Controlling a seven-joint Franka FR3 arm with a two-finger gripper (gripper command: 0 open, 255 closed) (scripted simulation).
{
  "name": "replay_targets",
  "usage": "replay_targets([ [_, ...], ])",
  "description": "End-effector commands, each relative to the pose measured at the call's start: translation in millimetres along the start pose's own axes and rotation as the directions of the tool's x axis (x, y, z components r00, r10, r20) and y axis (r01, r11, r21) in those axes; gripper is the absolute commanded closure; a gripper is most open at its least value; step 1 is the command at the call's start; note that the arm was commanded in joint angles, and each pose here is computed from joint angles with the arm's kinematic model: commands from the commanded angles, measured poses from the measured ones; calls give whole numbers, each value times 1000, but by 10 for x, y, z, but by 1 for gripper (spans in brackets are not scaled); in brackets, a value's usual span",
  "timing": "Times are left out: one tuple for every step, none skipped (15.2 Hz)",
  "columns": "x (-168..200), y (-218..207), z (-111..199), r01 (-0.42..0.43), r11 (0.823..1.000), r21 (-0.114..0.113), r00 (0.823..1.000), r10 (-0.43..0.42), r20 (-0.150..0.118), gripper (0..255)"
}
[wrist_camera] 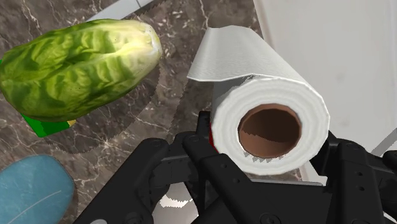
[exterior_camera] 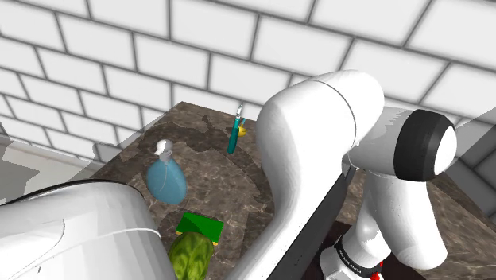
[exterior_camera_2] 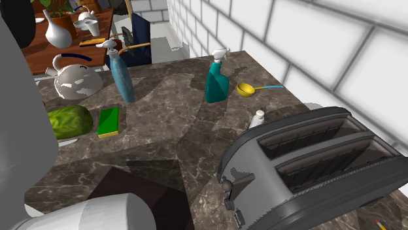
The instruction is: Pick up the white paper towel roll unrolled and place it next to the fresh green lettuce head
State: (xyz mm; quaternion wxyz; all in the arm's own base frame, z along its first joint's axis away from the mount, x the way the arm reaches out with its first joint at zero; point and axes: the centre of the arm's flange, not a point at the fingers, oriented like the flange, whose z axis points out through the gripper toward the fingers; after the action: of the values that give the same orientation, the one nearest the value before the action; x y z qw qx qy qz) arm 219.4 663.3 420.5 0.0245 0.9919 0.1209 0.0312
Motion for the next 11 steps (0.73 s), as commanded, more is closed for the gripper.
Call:
replay_targets([
  [-10,5,39,0,1000,0,1000,0,0,255],
  [-10,5,39,0,1000,0,1000,0,0,255],
  [-10,5,39,0,1000,0,1000,0,0,255],
  [-10,5,39,0,1000,0,1000,0,0,255],
  [-10,5,39,0,1000,0,1000,0,0,255],
  [-10,5,39,0,1000,0,1000,0,0,255],
  [-10,5,39,0,1000,0,1000,0,0,0],
  [-10,5,39,0,1000,0,1000,0,0,0],
  [-10,5,39,0,1000,0,1000,0,0,0],
  [-10,5,39,0,1000,0,1000,0,0,0],
  [-10,5,39,0,1000,0,1000,0,0,0],
])
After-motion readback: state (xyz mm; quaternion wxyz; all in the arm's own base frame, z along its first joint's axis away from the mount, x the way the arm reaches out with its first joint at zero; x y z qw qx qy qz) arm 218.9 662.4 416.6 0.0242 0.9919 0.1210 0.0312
